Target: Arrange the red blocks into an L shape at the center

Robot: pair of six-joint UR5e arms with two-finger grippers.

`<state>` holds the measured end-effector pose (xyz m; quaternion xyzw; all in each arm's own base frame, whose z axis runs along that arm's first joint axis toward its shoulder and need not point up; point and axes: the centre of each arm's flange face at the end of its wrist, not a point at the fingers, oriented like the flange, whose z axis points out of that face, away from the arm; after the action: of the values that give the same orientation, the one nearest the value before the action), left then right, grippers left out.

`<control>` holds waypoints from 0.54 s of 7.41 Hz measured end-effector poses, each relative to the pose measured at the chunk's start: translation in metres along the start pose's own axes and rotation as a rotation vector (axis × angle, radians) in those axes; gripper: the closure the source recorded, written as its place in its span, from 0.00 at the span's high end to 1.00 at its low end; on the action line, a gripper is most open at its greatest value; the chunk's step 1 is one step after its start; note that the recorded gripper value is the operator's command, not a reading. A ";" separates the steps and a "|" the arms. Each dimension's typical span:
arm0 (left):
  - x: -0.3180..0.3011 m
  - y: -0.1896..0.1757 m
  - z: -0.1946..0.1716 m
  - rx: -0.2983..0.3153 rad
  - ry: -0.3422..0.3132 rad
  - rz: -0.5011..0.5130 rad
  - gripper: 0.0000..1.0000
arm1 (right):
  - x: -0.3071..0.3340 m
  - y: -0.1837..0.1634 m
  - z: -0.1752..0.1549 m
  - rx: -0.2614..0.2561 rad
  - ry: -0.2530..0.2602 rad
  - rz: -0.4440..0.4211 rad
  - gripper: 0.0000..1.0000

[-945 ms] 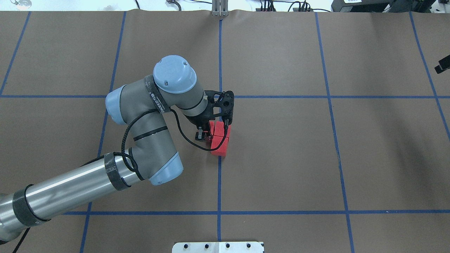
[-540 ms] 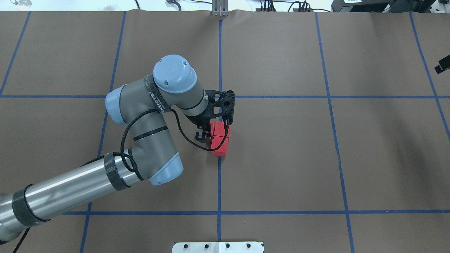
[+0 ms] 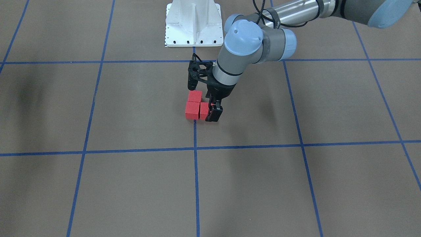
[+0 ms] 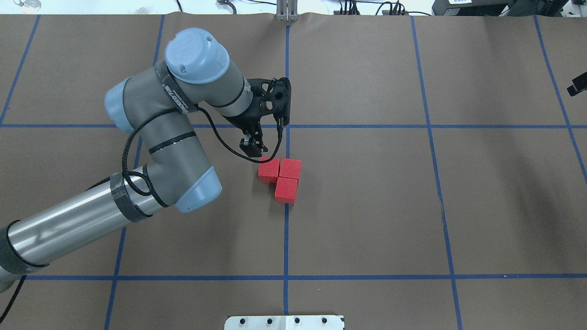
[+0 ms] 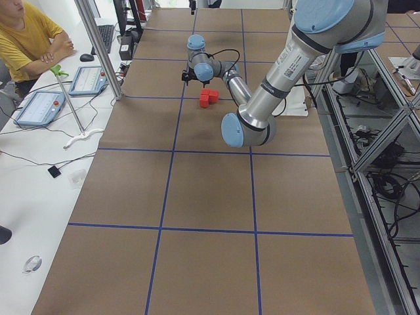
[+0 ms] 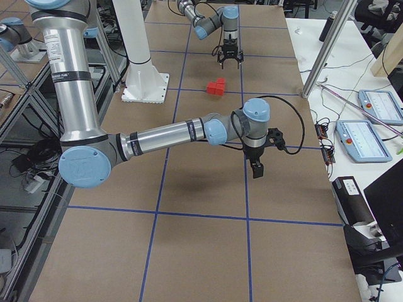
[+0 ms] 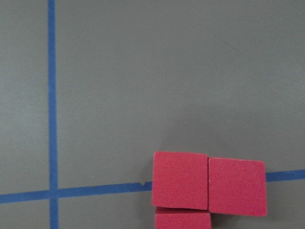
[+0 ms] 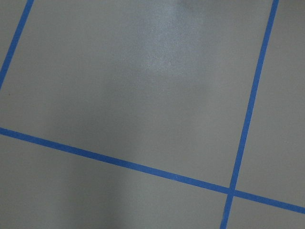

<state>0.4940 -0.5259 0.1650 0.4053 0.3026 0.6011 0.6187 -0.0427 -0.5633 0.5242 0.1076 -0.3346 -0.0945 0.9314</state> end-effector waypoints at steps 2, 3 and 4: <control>-0.057 0.075 -0.039 -0.050 -0.041 -0.121 0.99 | 0.002 0.002 0.002 -0.002 -0.002 0.001 1.00; -0.079 0.114 -0.058 -0.077 -0.006 -0.223 0.99 | 0.004 0.004 0.003 -0.002 -0.003 0.003 1.00; -0.097 0.154 -0.078 -0.108 0.024 -0.352 0.99 | 0.010 0.007 0.003 -0.004 -0.003 0.015 1.00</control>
<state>0.3408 -0.6192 0.2496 0.3049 0.3437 0.5036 0.7316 -0.0360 -0.5593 0.5348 0.1032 -0.3366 -0.0885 0.9318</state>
